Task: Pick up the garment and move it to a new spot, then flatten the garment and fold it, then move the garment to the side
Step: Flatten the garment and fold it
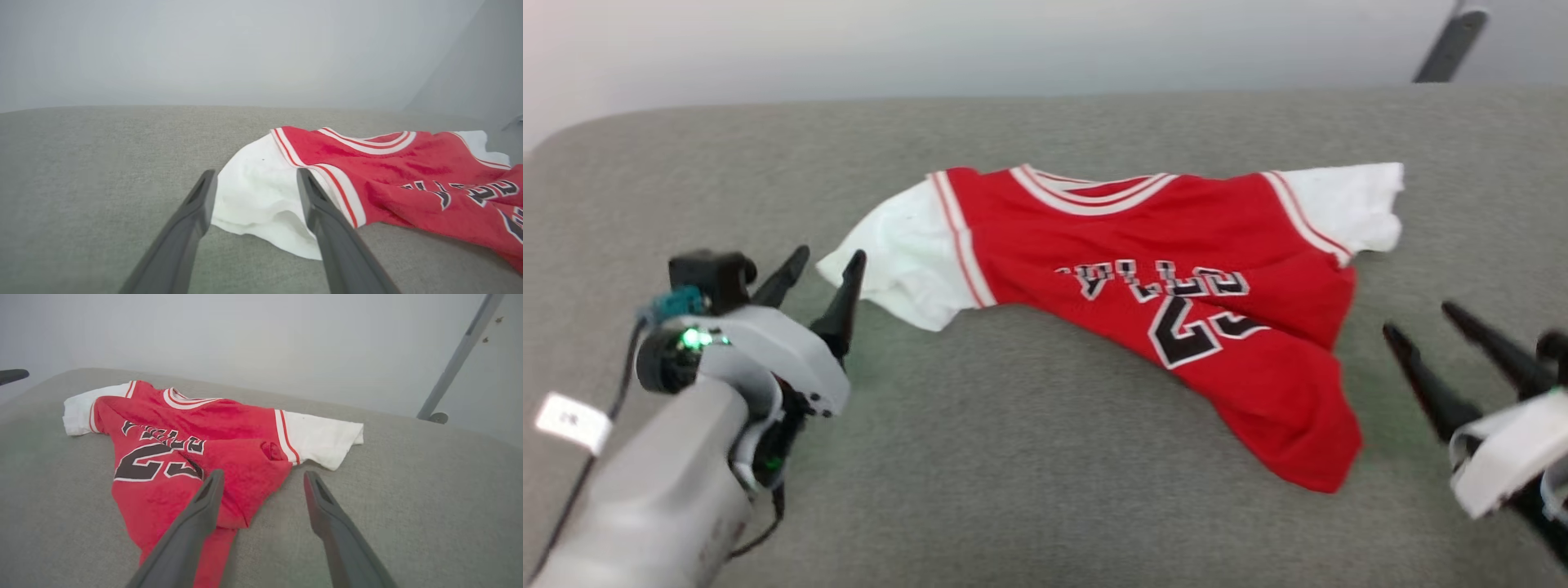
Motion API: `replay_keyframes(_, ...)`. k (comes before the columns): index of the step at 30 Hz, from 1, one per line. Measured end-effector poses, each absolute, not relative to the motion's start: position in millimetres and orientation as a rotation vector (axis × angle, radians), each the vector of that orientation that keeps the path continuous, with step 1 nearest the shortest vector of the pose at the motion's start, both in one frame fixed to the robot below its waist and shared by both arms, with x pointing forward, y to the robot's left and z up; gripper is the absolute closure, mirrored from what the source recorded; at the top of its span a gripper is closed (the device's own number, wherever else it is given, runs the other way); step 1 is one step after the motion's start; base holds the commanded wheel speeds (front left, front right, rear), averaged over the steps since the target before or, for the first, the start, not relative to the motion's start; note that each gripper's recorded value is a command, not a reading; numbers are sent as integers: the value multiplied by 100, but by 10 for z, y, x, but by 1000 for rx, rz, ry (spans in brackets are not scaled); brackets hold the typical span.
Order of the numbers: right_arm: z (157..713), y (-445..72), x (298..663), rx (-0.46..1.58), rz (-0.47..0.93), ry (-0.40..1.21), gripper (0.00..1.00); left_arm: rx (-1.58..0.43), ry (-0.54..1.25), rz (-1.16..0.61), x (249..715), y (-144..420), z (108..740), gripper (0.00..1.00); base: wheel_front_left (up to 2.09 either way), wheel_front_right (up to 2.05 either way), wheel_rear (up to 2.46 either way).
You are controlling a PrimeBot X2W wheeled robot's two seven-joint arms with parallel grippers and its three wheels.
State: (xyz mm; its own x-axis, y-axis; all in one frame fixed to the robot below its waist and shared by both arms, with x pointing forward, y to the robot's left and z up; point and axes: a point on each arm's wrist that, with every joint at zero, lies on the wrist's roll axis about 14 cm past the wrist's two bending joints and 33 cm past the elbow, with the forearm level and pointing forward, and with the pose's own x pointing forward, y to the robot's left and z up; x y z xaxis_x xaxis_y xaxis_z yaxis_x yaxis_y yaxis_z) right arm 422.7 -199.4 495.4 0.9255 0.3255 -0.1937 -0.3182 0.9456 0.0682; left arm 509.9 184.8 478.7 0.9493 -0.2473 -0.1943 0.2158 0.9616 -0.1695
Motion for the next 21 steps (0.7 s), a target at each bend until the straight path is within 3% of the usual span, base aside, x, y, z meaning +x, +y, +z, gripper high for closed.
replay_keyframes(4,5110,-1868,4557,-44,397,224,0,-125,127,-121,4943,2032,4928,0,0,0,0)
replay_keyframes(8,5155,-1866,4919,-97,416,299,0,-119,80,-120,4666,1894,4899,0,0,0,0)
replay_keyframes(15,4922,-2018,5458,-228,407,585,0,-107,-8,-124,4495,1757,4959,0,0,0,0)
replay_keyframes(21,4672,-2109,5842,-346,396,734,0,-131,9,-100,4478,1804,4786,0,0,0,0)
